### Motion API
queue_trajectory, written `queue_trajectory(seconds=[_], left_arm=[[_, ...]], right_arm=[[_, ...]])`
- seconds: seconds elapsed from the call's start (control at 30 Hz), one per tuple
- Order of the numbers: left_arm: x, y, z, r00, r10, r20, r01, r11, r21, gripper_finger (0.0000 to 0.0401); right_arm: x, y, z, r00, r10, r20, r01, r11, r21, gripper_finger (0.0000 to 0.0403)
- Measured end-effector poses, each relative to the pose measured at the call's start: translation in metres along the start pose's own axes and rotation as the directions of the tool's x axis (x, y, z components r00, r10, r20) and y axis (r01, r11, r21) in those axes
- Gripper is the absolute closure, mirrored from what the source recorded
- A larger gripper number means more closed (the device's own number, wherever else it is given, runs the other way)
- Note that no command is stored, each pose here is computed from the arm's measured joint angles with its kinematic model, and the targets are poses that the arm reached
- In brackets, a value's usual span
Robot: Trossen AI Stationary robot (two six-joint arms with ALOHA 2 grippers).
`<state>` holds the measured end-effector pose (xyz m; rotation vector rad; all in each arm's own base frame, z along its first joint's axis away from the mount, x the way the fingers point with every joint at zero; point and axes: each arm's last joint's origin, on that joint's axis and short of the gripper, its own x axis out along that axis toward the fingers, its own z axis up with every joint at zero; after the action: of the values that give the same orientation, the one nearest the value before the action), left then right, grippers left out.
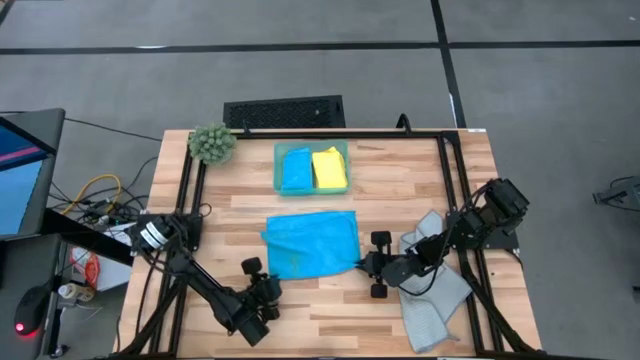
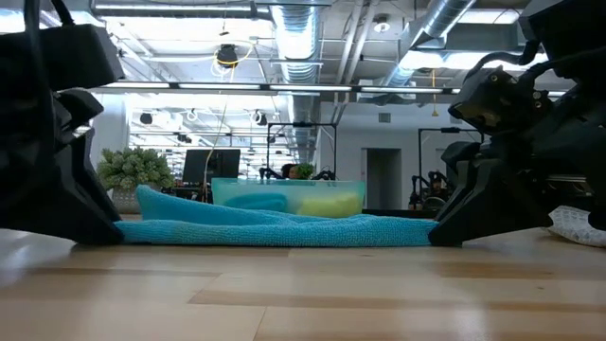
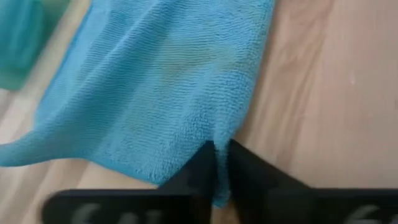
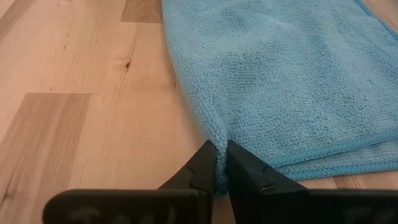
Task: Fold microfiber towels
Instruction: Fold the blue microfiber towel
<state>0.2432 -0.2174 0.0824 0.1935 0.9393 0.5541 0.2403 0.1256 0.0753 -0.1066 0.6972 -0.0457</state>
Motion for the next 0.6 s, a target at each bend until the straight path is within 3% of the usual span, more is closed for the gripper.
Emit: queue_trajectory(seconds=[0.07,0.23,0.43,0.6], left_arm=[[0.002,0.0,0.002,1.0,-0.005,-0.01,0.005,1.0,-0.024,0.0389],[0.0,0.002,0.013,0.999,-0.003,-0.042,-0.002,0.992,-0.125,0.0399],[-0.039,0.011,0.051,0.997,-0.014,-0.08,0.003,0.989,-0.147,0.04],[-0.071,0.025,0.081,0.995,0.037,-0.094,-0.046,0.995,-0.086,0.0401]], right_arm=[[0.0,0.0,0.0,1.0,0.003,-0.002,-0.003,1.0,0.0,0.0349],[0.0,0.01,0.008,1.0,0.012,-0.015,-0.013,1.0,-0.025,0.0391],[-0.007,0.02,0.028,0.998,-0.003,-0.067,-0.003,0.997,-0.079,0.0391],[-0.036,0.019,0.066,0.998,-0.07,0.009,0.071,0.993,-0.094,0.0391]])
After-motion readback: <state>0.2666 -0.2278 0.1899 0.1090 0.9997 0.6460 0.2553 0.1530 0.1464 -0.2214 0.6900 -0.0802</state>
